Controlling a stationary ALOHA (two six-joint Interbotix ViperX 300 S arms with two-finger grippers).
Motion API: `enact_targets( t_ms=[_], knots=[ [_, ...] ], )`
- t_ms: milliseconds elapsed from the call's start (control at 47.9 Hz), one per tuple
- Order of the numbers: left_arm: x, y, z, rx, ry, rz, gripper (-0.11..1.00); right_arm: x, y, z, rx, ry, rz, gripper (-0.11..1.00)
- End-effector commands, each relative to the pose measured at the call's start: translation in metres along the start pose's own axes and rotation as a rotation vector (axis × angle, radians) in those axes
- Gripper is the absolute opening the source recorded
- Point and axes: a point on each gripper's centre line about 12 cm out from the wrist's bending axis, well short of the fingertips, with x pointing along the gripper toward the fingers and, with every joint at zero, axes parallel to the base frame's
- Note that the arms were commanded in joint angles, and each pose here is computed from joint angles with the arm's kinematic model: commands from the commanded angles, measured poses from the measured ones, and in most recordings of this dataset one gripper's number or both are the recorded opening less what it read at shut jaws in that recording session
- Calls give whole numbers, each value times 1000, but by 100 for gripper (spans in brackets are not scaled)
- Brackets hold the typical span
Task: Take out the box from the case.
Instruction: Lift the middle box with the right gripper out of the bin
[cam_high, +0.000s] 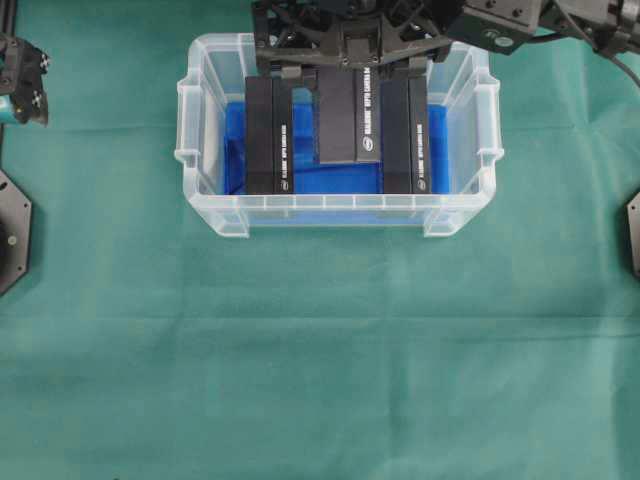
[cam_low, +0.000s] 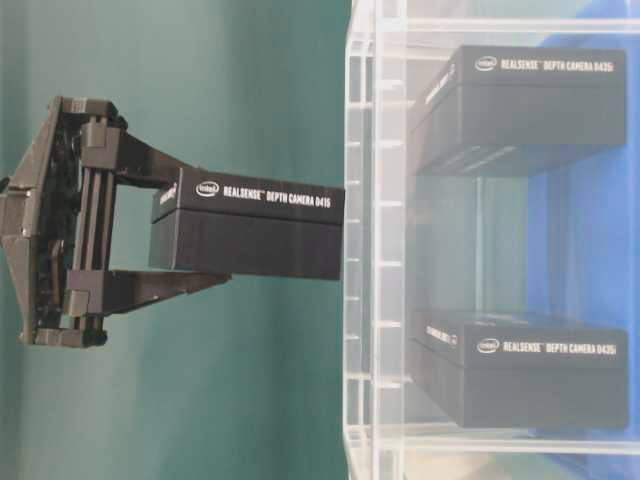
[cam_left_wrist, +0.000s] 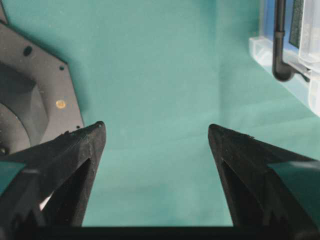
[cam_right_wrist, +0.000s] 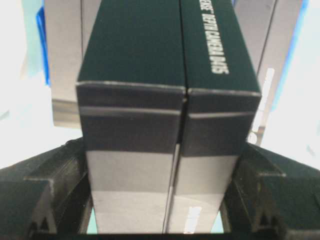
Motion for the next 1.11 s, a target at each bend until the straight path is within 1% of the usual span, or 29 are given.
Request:
enact_targets(
  t_ms=[0, 439, 1087],
  knots=[
    [-3, -1, 0, 3, -8, -10, 83, -34, -7, -1, -3, -14, 77, 68],
    [-4, 3, -2, 0, -11, -17, 83, -34, -7, -1, -3, -14, 80, 68],
    [-4, 3, -2, 1, -11, -17, 83, -34, -7, -1, -1, -19, 78, 68]
  ],
)
